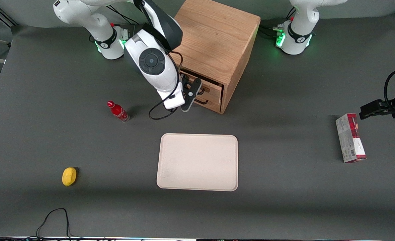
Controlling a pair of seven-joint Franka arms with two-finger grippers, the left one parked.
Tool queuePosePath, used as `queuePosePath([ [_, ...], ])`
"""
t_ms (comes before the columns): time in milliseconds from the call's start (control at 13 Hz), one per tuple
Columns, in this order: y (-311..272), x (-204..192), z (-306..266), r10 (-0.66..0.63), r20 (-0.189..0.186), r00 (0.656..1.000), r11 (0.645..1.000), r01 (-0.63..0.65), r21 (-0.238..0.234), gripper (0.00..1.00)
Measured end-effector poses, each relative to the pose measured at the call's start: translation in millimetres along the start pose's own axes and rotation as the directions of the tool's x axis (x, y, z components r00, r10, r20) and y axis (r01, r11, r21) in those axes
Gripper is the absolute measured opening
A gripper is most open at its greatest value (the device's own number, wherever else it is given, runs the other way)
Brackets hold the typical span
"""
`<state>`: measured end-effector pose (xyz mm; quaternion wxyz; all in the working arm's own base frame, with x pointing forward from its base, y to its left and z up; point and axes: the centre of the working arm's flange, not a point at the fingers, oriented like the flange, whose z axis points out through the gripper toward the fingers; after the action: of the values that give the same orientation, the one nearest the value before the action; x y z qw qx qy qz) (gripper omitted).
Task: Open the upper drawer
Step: 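Pull the upper drawer outward by its handle with the right gripper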
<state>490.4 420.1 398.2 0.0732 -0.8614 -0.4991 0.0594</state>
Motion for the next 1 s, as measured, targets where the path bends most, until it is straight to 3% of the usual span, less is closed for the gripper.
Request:
queuePosePath([
  [1000,79,-7,-21,0.103,-0.057,0.993,0.993,-0.106,-0.044,1.0],
])
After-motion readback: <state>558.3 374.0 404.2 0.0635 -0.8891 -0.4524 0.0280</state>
